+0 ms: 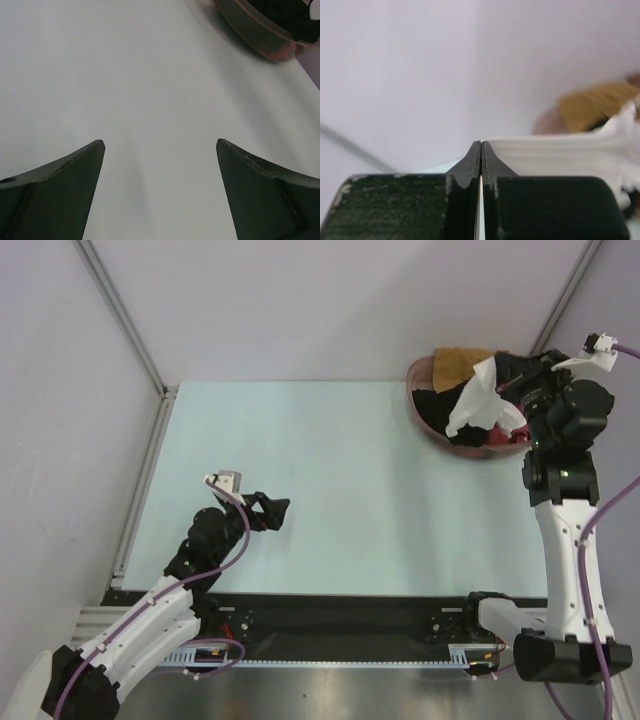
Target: Fold and stack the tank tops
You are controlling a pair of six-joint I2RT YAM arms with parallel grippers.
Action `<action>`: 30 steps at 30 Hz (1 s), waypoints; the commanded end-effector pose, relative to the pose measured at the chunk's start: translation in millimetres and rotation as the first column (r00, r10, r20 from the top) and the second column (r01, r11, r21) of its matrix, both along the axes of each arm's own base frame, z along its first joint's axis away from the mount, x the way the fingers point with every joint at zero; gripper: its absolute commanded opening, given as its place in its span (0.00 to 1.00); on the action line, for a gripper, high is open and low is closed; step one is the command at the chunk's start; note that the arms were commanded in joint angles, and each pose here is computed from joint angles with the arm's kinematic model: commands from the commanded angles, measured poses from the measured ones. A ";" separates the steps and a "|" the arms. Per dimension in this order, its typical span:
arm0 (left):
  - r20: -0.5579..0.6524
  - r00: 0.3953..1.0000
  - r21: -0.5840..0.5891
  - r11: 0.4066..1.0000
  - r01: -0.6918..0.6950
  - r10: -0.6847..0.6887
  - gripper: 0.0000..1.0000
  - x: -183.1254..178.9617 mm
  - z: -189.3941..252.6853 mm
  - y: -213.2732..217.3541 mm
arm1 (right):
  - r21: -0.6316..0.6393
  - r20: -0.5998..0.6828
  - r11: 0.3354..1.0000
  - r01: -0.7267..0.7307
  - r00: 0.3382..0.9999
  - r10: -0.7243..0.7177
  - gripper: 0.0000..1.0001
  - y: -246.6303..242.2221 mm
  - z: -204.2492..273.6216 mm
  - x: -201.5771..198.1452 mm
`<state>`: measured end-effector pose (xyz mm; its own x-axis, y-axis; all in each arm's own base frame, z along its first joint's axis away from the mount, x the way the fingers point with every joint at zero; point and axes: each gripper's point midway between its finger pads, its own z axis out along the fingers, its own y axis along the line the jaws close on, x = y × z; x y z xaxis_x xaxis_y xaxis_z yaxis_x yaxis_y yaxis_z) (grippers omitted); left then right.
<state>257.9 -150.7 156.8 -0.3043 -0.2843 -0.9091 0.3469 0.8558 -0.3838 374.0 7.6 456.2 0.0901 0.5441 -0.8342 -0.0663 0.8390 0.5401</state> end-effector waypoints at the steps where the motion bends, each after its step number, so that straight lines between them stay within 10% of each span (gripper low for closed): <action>1: 0.048 0.999 -0.006 1.000 0.004 -0.004 1.00 0.9 12.1 0.6 | -0.184 0.308 0.956 -0.228 0.910 0.277 0.00 67.7 115.5 -75.5; 10: 0.054 0.998 -0.005 1.000 -0.014 0.014 1.00 0.3 13.3 5.0 | -0.244 0.412 0.717 -0.653 0.599 0.686 0.00 148.8 184.3 -187.9; 21: 0.058 0.991 -0.017 0.992 -0.124 0.124 1.00 1.5 16.7 25.2 | 0.014 -0.055 0.470 -0.882 0.469 0.881 0.00 267.4 15.4 -84.5; 25: 0.058 0.987 -0.019 0.989 -0.150 0.151 1.00 2.2 17.0 30.0 | 0.014 -0.185 0.488 -0.873 0.478 0.859 0.71 286.8 -25.0 -58.6; 30: 0.050 0.987 -0.007 0.988 -0.153 0.153 1.00 3.0 16.4 30.2 | -0.012 -0.211 0.574 -0.819 0.563 0.799 0.74 266.5 -57.7 -47.4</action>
<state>258.2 -125.6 170.9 -0.2247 -0.3241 -0.9190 0.2549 0.8907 -0.3764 339.4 296.9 342.5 -0.6632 0.1817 -0.7261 -0.5643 0.5159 0.6445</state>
